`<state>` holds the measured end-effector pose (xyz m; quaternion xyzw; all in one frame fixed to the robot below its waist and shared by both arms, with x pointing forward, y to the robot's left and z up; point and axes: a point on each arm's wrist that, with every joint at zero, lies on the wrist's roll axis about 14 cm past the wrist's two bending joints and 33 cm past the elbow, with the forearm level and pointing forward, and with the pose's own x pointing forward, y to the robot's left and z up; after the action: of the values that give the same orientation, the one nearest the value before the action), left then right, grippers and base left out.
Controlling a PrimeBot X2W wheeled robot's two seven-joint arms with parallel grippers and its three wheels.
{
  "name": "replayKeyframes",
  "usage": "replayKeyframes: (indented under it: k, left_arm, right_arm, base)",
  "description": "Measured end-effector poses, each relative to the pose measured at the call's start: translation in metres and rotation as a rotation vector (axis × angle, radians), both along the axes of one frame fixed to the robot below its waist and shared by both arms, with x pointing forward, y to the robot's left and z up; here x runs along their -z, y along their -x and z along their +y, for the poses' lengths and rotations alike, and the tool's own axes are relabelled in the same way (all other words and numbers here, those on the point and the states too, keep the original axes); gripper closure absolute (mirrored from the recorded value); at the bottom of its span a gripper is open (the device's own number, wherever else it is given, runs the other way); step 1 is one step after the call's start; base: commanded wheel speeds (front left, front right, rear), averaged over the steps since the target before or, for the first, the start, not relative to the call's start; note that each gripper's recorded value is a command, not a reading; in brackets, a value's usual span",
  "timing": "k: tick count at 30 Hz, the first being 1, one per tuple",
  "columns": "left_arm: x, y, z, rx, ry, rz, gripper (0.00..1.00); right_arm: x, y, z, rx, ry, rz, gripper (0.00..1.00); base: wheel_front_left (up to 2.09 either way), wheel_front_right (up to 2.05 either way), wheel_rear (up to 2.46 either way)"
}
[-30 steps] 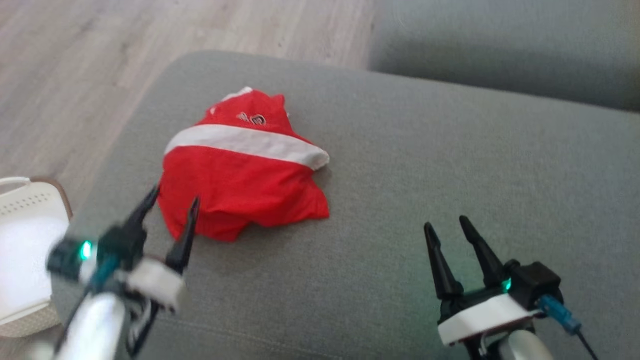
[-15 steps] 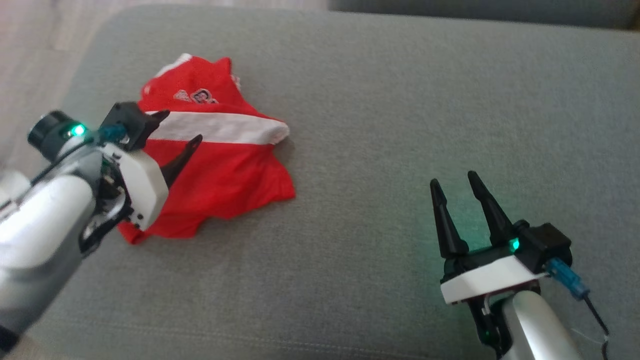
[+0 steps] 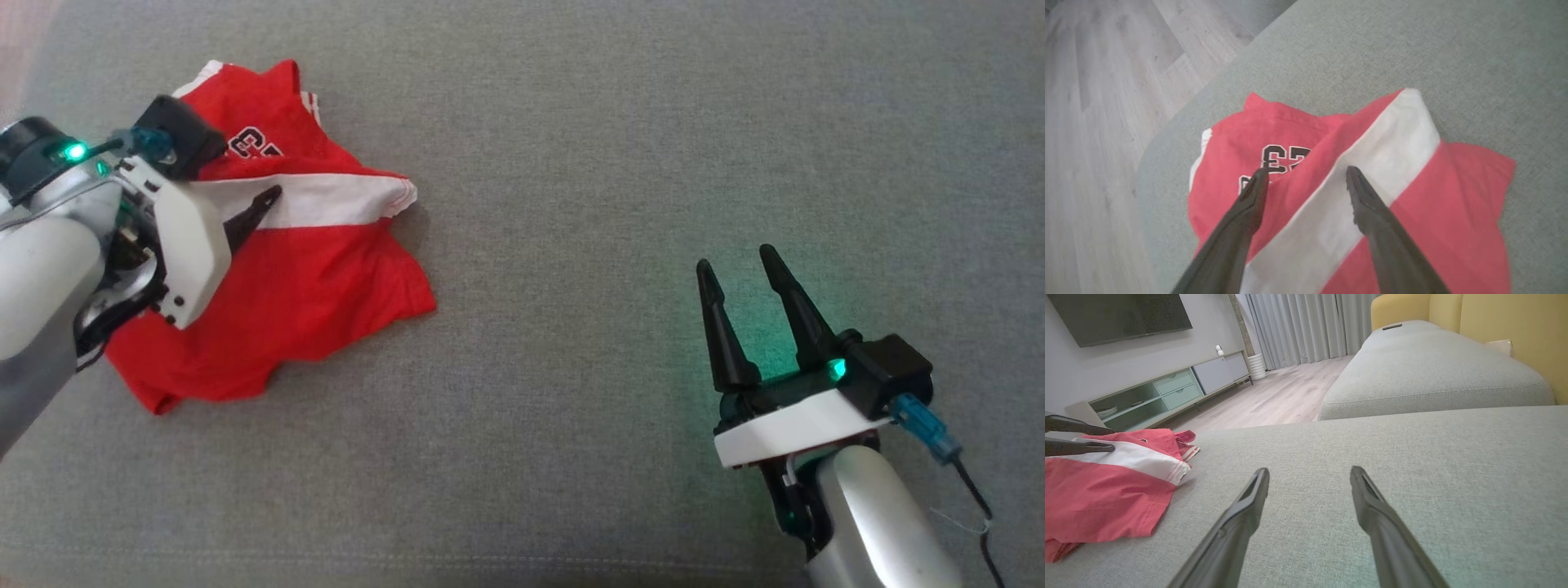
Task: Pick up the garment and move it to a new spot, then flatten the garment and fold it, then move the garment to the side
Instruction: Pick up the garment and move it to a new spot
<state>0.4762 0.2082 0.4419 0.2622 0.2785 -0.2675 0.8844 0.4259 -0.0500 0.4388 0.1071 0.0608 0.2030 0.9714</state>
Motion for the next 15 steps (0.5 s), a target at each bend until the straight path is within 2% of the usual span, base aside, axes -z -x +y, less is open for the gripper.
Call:
replayKeyframes:
  k: [1, 2, 3, 8, 13, 15]
  left_arm:
    - [0.002, 0.001, -0.001, -0.004, 0.003, 0.013, 0.00]
    - [0.003, 0.002, -0.001, -0.008, -0.001, 0.027, 0.53]
    - [0.004, 0.004, -0.003, -0.003, -0.004, 0.035, 1.00]
    - [0.001, 0.014, -0.008, 0.012, 0.012, 0.032, 1.00]
    - [-0.021, 0.010, -0.010, 0.019, 0.077, -0.065, 1.00]
    - [-0.037, 0.006, -0.009, 0.006, 0.136, -0.138, 1.00]
  right_arm:
    - [0.000, 0.000, -0.001, 0.002, 0.001, 0.001, 0.00]
    - [0.000, 0.000, -0.001, 0.003, 0.001, 0.000, 0.00]
    - [-0.001, 0.000, -0.001, 0.004, 0.001, -0.001, 0.00]
    - [-0.006, 0.001, -0.001, 0.001, 0.002, -0.015, 0.00]
    - [-0.015, 0.002, 0.002, -0.006, 0.001, -0.038, 0.00]
    - [-0.021, 0.003, 0.003, -0.008, -0.001, -0.052, 0.00]
  base:
    - [0.00, 0.00, 0.00]
    - [0.00, 0.00, 0.00]
    - [0.00, 0.00, 0.00]
    - [0.00, 0.00, 0.00]
    - [0.00, 0.00, 0.00]
    - [0.00, 0.00, 0.00]
